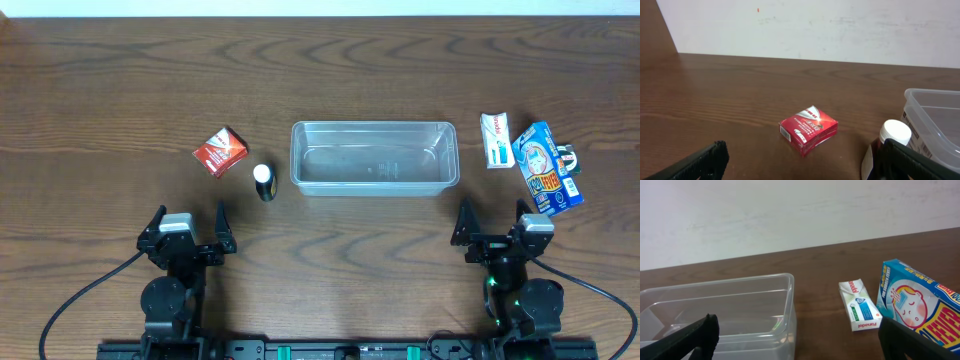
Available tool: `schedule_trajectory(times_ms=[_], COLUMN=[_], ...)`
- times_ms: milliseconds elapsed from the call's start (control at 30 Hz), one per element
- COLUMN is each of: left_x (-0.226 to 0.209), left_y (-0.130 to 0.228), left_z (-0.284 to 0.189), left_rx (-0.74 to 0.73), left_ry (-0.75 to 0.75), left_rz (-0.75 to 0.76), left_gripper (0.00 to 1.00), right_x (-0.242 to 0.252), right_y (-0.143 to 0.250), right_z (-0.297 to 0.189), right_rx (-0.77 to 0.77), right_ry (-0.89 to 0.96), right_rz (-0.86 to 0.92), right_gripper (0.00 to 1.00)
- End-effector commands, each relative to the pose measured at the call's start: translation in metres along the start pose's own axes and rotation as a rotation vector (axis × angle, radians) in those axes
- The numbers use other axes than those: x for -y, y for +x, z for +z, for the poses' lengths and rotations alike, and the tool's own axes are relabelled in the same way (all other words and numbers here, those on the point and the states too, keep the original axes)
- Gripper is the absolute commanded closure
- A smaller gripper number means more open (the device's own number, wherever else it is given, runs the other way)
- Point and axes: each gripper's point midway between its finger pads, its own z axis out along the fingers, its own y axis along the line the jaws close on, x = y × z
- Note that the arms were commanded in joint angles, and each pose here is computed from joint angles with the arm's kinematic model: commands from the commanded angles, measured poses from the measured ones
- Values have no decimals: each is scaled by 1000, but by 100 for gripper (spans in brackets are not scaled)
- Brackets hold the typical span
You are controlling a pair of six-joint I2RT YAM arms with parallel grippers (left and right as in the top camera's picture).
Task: Pack container
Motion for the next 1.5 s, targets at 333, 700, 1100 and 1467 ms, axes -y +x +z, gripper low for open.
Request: schedule_trajectory(times_ms=[333,700,1100,1467], left_x=[0,0,0,0], left_y=[17,17,17,17], left_z=[3,3,3,3], left_rx=[-37,-37,-37,-37], left_ry=[6,6,6,6], left_rz=[20,19,19,19], left_gripper=[2,2,2,2], right_x=[-2,-13,-31,18], right_y=[1,5,-88,-141], right_z=[0,-1,-7,58], right_rx=[-4,-23,-65,-758], right_ry=[-8,-75,-70,158], right_rz=[-15,6,-75,-142], right_gripper=[1,1,1,1])
